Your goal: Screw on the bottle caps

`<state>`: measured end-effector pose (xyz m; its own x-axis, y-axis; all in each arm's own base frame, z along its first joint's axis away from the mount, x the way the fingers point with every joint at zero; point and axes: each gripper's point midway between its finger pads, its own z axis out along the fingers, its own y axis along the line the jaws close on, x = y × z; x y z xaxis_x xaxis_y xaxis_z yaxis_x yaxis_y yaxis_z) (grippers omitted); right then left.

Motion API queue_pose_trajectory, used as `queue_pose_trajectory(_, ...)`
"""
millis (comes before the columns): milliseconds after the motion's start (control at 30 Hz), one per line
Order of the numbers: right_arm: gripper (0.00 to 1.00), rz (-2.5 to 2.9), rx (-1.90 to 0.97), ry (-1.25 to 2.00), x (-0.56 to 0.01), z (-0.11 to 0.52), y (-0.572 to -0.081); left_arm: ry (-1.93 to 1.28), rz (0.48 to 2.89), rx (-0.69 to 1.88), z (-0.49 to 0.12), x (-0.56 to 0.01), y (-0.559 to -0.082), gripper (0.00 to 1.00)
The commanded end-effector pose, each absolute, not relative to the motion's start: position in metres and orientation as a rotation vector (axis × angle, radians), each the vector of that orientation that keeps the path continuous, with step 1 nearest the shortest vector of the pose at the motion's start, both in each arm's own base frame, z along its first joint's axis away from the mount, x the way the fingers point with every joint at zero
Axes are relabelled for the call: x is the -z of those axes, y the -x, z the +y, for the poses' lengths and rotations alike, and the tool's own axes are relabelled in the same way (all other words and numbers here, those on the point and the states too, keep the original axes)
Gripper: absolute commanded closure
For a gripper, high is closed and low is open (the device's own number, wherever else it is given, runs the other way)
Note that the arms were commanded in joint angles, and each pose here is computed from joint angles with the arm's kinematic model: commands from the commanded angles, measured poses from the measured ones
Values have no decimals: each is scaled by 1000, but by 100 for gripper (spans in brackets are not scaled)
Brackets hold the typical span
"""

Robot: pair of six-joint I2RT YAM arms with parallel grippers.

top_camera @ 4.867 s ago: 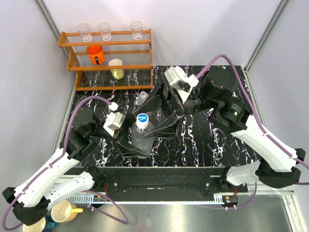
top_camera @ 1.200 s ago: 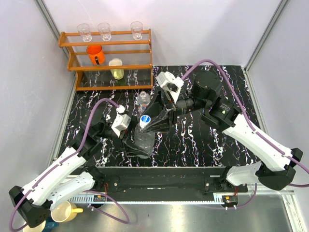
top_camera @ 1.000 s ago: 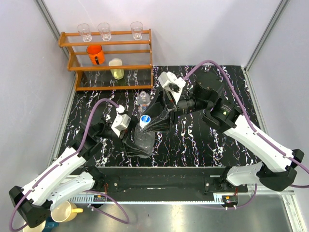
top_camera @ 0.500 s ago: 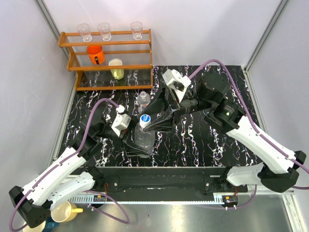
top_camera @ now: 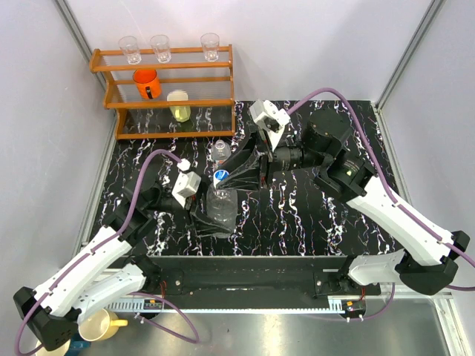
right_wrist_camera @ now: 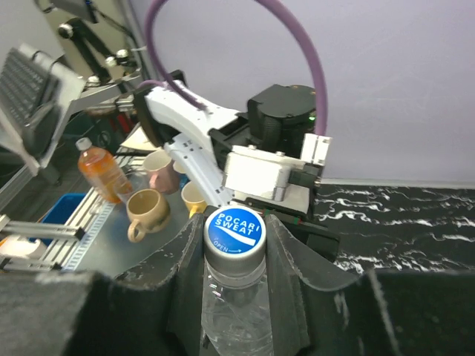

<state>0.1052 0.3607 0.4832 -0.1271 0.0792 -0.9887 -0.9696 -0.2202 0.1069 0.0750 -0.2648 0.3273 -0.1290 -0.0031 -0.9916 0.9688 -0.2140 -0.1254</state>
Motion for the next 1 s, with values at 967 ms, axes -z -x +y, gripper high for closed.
queue_pose_trajectory(967, 68, 1634, -803, 219, -456, 387, -225, -765, 1449, 774, -232, -306, -206, 69)
